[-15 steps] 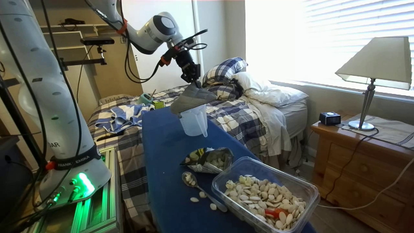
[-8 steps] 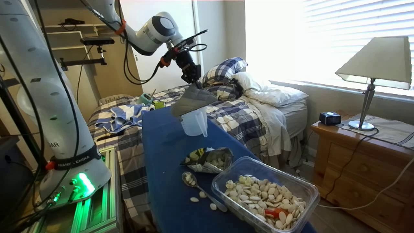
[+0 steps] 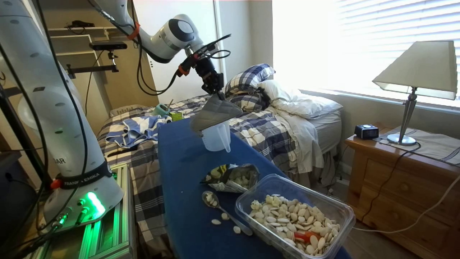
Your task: Put the grey potholder on the plastic jar
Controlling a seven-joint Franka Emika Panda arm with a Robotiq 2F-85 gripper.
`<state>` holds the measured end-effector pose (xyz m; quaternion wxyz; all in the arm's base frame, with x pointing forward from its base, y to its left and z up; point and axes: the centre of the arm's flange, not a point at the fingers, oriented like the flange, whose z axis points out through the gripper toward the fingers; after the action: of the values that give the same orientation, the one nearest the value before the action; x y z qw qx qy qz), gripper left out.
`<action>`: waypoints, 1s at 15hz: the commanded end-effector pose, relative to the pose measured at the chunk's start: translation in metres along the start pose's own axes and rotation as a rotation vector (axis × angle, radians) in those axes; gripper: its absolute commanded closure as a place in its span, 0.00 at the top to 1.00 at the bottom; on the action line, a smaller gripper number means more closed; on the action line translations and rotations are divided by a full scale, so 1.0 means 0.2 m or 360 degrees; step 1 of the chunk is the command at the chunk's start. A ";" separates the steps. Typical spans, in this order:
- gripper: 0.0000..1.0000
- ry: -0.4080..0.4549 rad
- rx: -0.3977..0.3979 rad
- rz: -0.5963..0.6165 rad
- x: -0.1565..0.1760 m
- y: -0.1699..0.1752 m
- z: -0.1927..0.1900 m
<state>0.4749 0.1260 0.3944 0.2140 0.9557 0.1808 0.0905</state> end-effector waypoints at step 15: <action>0.03 0.0028 0.0021 0.0024 0.02 0.04 0.03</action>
<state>0.4775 0.1244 0.3958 0.2124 0.9564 0.1781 0.0923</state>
